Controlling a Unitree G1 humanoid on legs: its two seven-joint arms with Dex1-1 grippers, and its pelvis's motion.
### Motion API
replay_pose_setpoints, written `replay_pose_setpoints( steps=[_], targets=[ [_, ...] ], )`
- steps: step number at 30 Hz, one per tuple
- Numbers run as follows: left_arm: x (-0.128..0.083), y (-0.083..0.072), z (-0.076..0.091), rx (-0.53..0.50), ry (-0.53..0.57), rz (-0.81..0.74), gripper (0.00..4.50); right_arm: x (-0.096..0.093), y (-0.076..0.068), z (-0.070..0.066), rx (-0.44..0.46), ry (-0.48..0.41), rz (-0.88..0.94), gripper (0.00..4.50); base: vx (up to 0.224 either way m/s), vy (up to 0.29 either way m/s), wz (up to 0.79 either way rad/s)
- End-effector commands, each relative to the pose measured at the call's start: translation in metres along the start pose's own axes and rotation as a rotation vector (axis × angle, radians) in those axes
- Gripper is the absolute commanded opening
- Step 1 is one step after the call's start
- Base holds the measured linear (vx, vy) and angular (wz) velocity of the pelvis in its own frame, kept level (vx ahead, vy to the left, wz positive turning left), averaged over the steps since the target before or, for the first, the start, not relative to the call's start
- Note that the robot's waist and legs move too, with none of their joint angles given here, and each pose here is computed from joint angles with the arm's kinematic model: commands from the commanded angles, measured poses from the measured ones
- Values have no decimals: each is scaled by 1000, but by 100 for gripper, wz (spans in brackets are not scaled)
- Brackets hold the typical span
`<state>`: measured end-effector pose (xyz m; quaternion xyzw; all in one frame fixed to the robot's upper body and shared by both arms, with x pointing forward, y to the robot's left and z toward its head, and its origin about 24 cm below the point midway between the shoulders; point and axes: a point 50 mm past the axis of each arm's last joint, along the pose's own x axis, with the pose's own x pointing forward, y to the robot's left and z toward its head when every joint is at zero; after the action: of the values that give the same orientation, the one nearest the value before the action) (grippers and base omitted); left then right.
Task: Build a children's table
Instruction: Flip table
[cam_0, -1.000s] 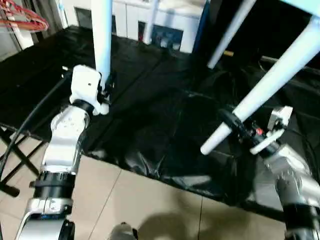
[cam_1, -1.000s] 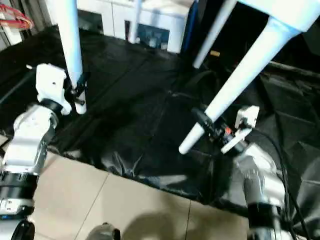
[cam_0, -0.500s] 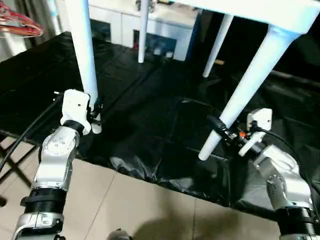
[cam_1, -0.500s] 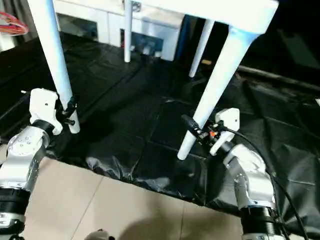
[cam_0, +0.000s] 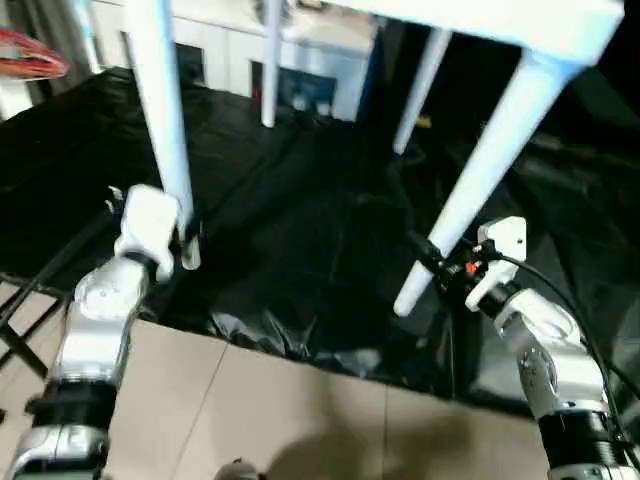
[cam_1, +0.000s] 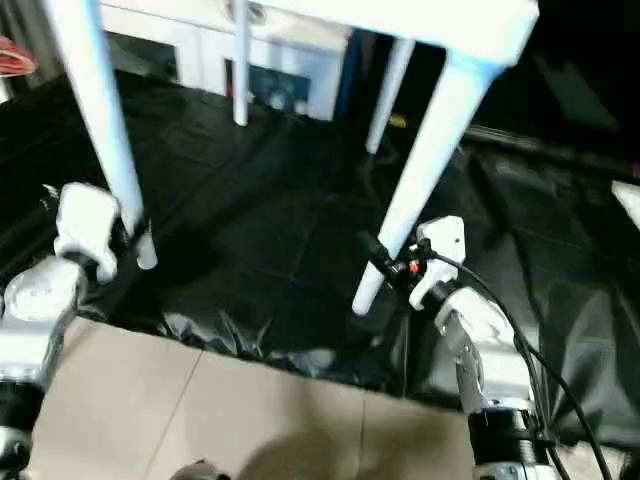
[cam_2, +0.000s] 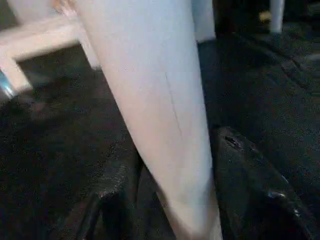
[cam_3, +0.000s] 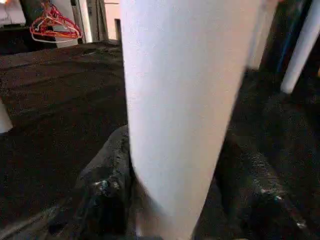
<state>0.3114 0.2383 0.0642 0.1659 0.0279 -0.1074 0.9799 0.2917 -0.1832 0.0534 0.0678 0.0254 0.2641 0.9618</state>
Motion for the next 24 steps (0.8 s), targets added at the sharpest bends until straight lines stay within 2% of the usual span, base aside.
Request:
replay_pose_setpoints(
  steps=[1,3,4,6,9,11,13,16,18,19,20,24],
  targets=[
    [-2,0,7,-31,-43,-16,280,-3,-2,8,4,-43,-14,274,0,0,0],
    [-16,7,6,-94,-85,15,314,-12,5,5,40,-64,-18,311,56,-15,-20],
    [-16,7,6,-94,-85,15,314,-12,5,5,40,-64,-18,311,74,3,-19],
    [-30,9,5,-128,-109,29,324,-21,8,3,49,-73,-56,327,0,0,0],
    [-45,4,4,-164,-126,21,357,-35,13,0,57,-80,-103,330,0,0,0],
    [-49,2,4,-175,-130,16,357,-40,14,0,58,-82,-122,330,51,-2,-1],
    [-64,-11,7,-222,-162,-15,357,-57,20,-1,43,-57,-191,330,54,-8,3],
    [-79,-32,8,-319,-122,-34,357,-74,28,1,14,-26,-248,330,74,1,3],
    [-81,-38,10,-329,-115,-26,357,-77,30,1,-3,-9,-264,330,64,-15,7],
    [-85,-51,14,-308,-98,-3,357,-81,34,-1,-30,34,-275,330,0,0,0],
    [-87,-54,16,-300,-94,6,357,-83,36,-2,-36,48,-278,330,56,-28,1],
    [-89,-67,22,-271,-80,5,357,-85,38,-6,-21,81,-293,330,60,-36,3]
  ],
)
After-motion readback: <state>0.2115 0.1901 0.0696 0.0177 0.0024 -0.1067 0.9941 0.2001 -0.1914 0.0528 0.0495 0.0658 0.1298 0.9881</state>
